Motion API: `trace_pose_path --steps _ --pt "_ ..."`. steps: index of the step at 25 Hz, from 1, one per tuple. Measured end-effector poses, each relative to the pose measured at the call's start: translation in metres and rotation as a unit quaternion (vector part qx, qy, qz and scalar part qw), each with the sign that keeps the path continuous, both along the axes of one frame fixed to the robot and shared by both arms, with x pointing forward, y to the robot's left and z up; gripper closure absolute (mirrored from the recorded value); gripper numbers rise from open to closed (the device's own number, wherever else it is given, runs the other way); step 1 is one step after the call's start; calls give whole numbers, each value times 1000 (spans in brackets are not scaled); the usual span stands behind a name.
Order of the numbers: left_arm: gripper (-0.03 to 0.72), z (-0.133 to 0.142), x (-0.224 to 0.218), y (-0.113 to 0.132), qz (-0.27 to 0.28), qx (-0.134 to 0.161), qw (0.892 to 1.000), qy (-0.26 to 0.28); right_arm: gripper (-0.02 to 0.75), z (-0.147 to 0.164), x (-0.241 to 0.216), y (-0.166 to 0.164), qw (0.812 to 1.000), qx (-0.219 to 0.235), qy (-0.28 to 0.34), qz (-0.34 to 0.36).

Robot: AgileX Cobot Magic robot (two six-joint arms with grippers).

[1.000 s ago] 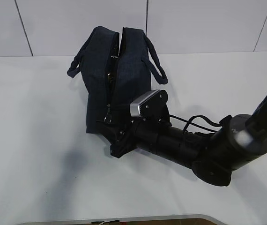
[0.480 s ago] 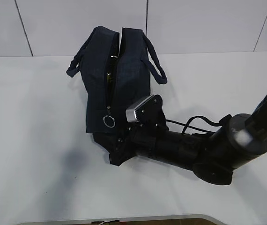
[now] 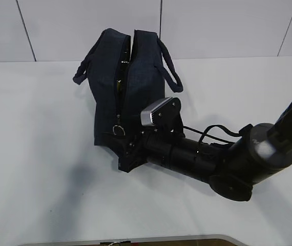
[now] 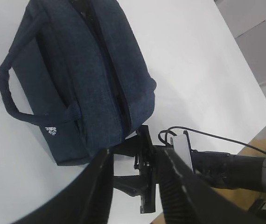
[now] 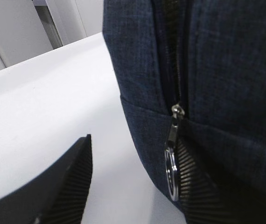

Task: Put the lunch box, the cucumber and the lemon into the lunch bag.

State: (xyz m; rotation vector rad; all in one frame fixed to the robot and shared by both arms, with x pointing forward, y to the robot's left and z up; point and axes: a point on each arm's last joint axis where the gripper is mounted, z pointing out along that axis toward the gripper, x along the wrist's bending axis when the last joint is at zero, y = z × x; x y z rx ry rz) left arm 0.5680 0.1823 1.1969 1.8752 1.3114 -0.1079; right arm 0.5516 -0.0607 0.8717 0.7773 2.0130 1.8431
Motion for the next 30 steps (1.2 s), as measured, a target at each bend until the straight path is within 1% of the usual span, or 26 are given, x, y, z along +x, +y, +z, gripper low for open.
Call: trace_pose_path --steps 4,6,10,17,19,23,28,30 --pt "450 1 0 -1 -2 -7 1000 1 367 0 1 -1 1000 0 3 -7" --pt "450 1 0 -1 -2 -8 1000 2 388 -1 1 -1 1000 -1 4 -8" --pt "450 1 0 -1 -2 -9 1000 2 398 -2 1 -1 1000 -8 9 -10" --pt "450 1 -1 -2 -3 -11 1000 2 406 -2 2 -2 1000 -7 11 -17" --pt "450 1 -1 -2 -3 -13 1000 3 431 -3 2 -2 1000 -9 13 -19" --pt "450 1 -1 -2 -3 -14 1000 3 518 -5 3 -3 999 -16 19 -22" --pt "450 2 -1 -2 -4 -14 1000 3 547 -7 3 -3 999 -27 27 -25" --pt "450 2 -1 -2 -4 -14 1000 3 589 -9 3 -4 998 -35 32 -27"
